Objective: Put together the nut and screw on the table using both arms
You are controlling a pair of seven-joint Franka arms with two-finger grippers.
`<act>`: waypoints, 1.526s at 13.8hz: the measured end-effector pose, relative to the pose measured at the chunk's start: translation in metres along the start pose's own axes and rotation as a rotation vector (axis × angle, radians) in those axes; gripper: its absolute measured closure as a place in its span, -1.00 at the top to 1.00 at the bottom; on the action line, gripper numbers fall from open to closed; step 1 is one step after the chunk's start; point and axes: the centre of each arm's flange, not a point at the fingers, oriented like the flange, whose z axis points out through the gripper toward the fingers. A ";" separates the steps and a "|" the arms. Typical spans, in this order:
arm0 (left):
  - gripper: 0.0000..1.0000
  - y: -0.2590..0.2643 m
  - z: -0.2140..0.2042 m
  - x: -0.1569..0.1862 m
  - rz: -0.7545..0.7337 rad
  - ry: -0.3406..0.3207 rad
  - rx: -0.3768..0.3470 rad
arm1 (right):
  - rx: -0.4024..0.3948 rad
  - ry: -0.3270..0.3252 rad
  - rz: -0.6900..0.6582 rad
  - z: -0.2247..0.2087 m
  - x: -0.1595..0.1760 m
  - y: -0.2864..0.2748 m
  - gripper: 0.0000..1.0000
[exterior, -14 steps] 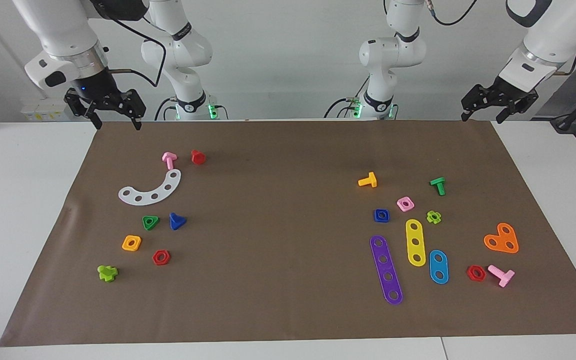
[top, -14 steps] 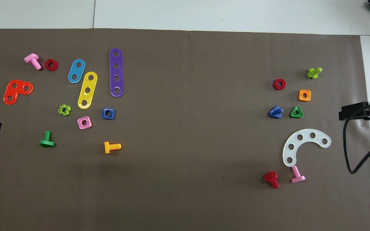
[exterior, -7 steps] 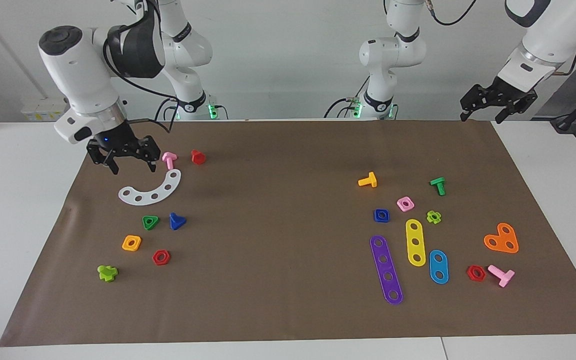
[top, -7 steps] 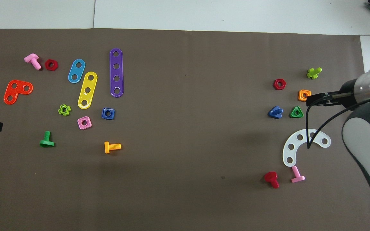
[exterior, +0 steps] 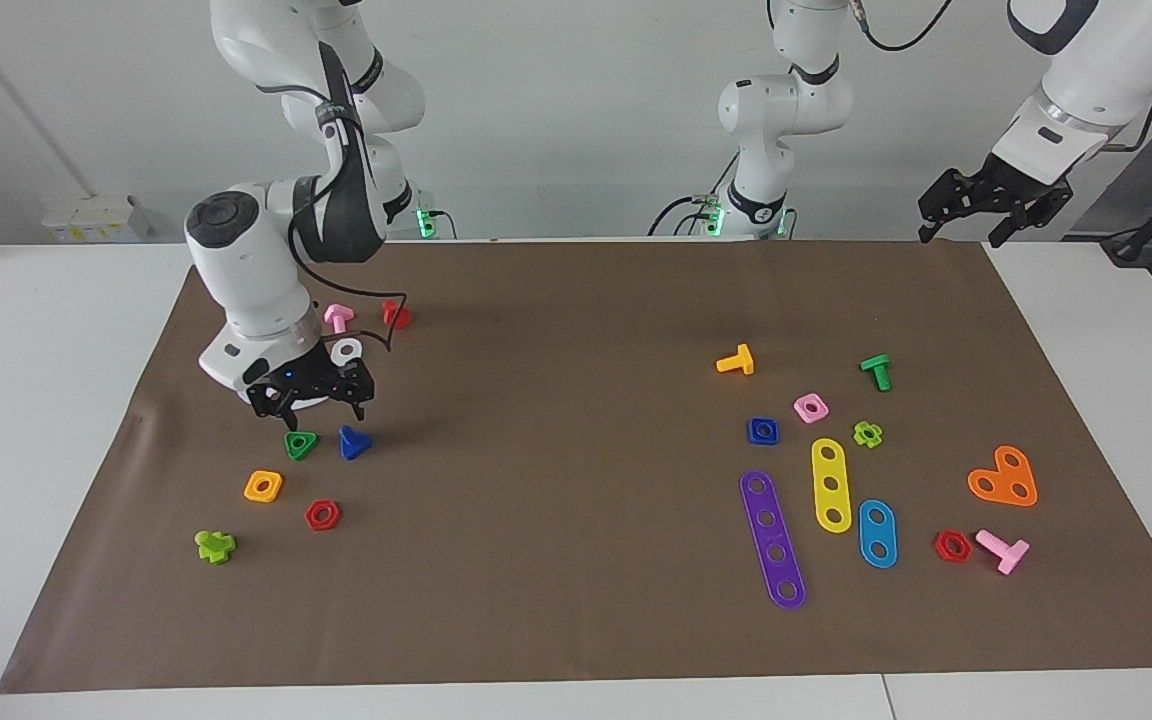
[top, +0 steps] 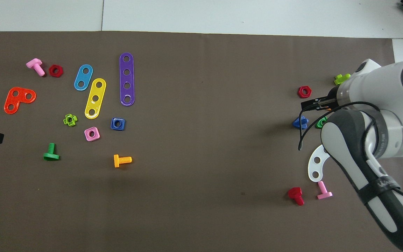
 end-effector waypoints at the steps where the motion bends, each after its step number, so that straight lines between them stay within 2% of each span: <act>1: 1.00 -0.001 0.000 0.000 -0.001 0.000 0.000 | 0.003 -0.001 -0.020 0.012 -0.003 0.000 0.94; 5: 1.00 -0.002 0.000 -0.001 -0.005 0.000 -0.001 | 0.052 -0.020 -0.081 0.054 -0.016 0.000 0.89; 6: 1.00 -0.003 0.000 -0.001 -0.005 0.000 -0.001 | 0.054 -0.025 -0.090 0.061 -0.020 0.001 0.77; 7: 1.00 -0.003 0.000 -0.001 -0.006 0.000 -0.001 | 0.054 -0.029 -0.102 0.065 -0.022 0.002 0.76; 9: 1.00 -0.003 0.000 -0.001 -0.006 0.000 -0.001 | 0.053 -0.032 -0.112 0.069 -0.025 0.005 0.52; 10: 1.00 -0.003 0.000 -0.001 -0.006 0.000 -0.001 | 0.054 -0.036 -0.112 0.070 -0.026 0.005 0.52; 12: 1.00 -0.003 0.000 -0.001 -0.006 0.000 -0.001 | 0.055 -0.042 -0.113 0.072 -0.028 0.005 0.27; 15: 1.00 -0.003 0.000 -0.001 -0.006 0.000 -0.001 | 0.049 -0.022 -0.112 0.074 -0.029 0.005 0.22; 19: 1.00 -0.003 0.000 -0.001 -0.006 0.000 -0.001 | 0.044 -0.010 -0.111 0.078 -0.032 0.005 0.03; 21: 1.00 -0.003 0.000 -0.001 -0.006 0.000 -0.001 | 0.044 -0.011 -0.111 0.079 -0.032 0.005 -0.21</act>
